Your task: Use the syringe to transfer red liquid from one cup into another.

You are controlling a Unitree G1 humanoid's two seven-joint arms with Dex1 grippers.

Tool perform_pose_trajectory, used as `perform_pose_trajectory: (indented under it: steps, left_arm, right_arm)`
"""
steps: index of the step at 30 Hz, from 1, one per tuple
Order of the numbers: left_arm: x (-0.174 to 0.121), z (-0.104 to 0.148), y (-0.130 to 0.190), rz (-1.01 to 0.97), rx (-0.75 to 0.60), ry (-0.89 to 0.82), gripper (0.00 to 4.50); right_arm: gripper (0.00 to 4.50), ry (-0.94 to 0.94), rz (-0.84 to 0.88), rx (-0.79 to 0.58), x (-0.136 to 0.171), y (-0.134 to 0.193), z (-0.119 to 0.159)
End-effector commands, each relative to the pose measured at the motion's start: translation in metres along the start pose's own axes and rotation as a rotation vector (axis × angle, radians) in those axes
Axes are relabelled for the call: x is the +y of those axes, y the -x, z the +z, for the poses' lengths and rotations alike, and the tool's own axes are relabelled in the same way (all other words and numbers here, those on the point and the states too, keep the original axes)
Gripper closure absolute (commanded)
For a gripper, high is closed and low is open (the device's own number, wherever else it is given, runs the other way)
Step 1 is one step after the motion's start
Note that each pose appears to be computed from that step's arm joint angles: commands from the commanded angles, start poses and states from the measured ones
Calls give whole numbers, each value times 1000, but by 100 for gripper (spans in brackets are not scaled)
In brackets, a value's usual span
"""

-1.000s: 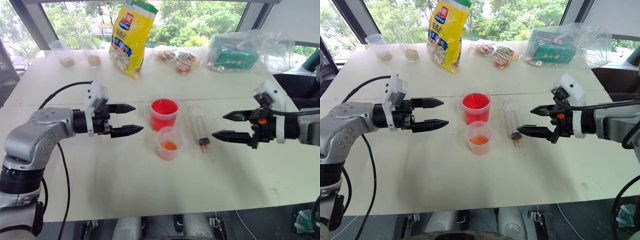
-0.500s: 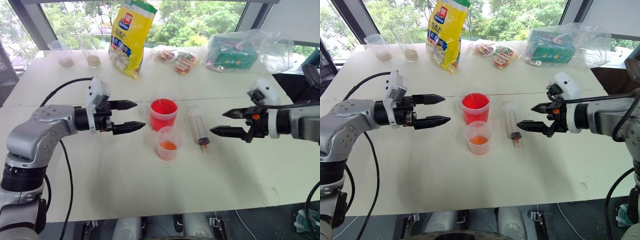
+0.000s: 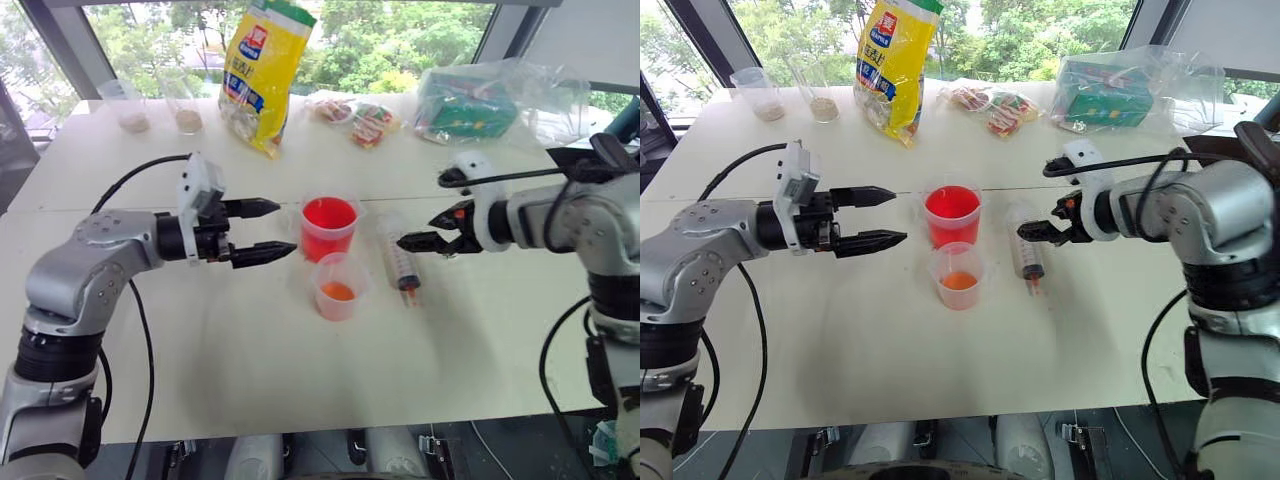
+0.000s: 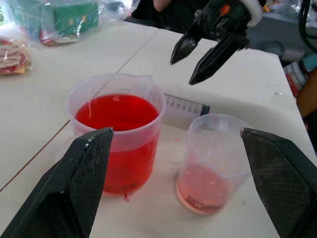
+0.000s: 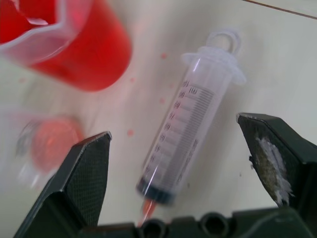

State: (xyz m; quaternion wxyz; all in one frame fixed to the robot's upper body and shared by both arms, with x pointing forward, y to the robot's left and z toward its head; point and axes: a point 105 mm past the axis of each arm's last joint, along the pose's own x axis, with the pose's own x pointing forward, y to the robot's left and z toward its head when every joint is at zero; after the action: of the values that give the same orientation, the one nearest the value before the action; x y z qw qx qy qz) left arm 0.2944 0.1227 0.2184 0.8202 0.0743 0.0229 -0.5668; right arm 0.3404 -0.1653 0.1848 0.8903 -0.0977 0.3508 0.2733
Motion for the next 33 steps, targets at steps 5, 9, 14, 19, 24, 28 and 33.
perform_pose_trajectory:
  steps: [5, 9, 14, 19, 24, 28, 33]
  left_arm:
    - [-5, 5, -2, 21, -49, -41, 22]
    - [-7, 3, -5, 37, -67, -34, 22]
    - [-7, 2, -6, 61, -86, -35, 22]
    - [-6, 3, -8, 75, -96, -40, 22]
    - [-5, 4, -9, 87, -109, -42, 22]
    - [-5, 5, -11, 87, -110, -47, 22]
    - [0, 8, -8, 86, -100, -59, 22]
  right_arm:
    - [8, -37, -86, 56, -16, -28, -2]
    - [8, -57, -93, 84, -17, -45, -5]
    - [8, -23, -95, 119, -15, -61, -7]
    - [8, 0, -85, 156, -13, -72, -13]
    - [246, 15, -70, 180, -8, -81, -19]
    - [310, 8, -54, 183, -3, -82, -21]
    - [310, -53, -63, 54, -12, -57, -1]
